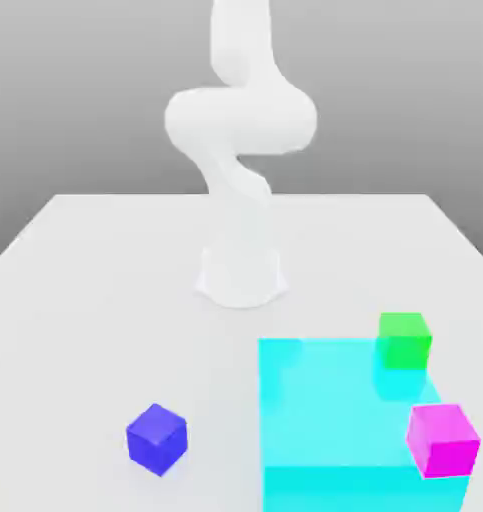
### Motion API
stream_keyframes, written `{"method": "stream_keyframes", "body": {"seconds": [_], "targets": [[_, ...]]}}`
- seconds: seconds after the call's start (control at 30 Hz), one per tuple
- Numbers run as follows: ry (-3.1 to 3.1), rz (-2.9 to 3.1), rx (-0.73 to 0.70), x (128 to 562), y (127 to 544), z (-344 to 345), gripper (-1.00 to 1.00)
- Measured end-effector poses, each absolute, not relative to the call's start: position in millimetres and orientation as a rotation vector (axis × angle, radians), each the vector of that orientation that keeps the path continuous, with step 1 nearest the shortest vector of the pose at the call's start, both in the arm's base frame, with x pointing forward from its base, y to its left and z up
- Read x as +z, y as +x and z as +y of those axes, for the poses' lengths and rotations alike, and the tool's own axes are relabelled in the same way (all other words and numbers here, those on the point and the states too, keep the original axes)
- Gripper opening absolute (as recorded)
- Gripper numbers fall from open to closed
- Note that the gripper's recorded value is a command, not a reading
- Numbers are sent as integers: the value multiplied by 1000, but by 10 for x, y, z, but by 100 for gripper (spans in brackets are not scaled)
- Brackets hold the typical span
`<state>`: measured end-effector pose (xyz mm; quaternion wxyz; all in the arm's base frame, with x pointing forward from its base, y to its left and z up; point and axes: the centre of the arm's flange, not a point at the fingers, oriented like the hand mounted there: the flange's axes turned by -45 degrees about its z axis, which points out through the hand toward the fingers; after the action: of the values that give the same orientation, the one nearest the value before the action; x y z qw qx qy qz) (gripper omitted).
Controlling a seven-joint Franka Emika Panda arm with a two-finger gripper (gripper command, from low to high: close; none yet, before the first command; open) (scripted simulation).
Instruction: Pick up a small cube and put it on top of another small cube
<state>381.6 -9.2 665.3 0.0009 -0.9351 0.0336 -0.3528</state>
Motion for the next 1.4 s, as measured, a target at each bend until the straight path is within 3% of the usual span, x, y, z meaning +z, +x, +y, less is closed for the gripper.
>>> {"method": "stream_keyframes", "body": {"seconds": [0.17,0.37,0.53,0.73,0.9,0.93,0.97,1.2,1.4], "targets": [[-3010,284,-868,5634,4350,-332,0],[-3055,495,-581,4365,4616,-644,0],[-3057,670,-337,3311,4549,-872,0],[-3016,880,-45,2144,4160,-1069,0],[-3008,904,-1,1535,4098,-1072,0],[-3009,904,0,1424,4091,-1071,0],[-3009,904,0,1355,4085,-1070,-100],[-3009,904,-1,1358,4086,-1069,-100],[-3012,887,-1,1947,4097,-1026,-100]]}}
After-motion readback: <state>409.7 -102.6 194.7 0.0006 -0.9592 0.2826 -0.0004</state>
